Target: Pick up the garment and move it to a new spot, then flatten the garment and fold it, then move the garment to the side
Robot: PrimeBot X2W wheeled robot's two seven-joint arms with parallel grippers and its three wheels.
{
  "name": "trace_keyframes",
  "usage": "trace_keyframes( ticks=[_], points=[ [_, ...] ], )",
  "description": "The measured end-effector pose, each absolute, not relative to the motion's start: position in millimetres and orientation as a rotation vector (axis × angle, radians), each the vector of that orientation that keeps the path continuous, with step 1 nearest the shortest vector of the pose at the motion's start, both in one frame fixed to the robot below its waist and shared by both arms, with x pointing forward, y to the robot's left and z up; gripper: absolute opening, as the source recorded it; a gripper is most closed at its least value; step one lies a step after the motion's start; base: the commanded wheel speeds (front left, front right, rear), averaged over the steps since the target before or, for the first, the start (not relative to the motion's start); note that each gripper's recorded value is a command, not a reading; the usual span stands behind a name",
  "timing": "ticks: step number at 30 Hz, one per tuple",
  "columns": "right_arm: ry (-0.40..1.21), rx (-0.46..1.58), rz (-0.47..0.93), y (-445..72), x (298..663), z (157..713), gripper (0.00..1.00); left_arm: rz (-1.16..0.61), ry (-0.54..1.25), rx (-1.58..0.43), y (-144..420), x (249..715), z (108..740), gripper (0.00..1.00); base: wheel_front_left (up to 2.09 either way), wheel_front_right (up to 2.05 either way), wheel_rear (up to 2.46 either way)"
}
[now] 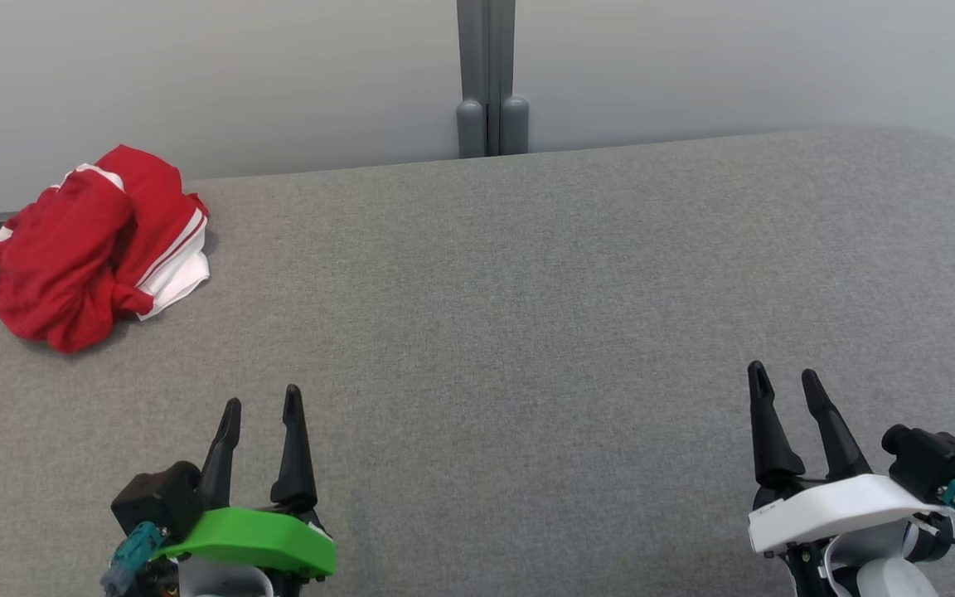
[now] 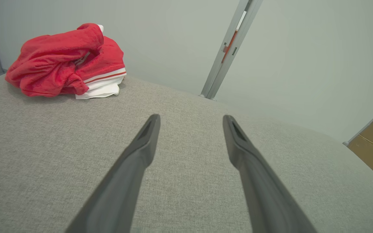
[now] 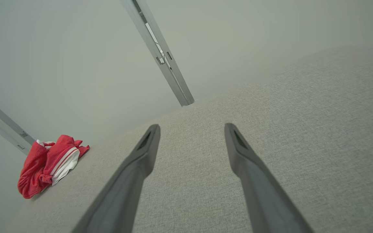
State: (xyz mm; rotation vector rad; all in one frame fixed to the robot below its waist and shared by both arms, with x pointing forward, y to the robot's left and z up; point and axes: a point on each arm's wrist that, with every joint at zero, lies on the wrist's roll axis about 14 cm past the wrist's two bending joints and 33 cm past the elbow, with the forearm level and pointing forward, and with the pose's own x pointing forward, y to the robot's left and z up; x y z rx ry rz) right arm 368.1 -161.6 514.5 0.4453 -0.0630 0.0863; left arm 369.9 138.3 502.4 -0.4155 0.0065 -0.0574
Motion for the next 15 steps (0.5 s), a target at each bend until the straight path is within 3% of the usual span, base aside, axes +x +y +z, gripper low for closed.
trace_keyframes(
  ticks=[15],
  points=[
    [-0.084,0.314,0.118,-154.3,365.5,516.9,1.0,-0.07,-0.004,-0.307,134.6,365.1,498.3,1.0,0.0,0.0,0.0]
  ],
)
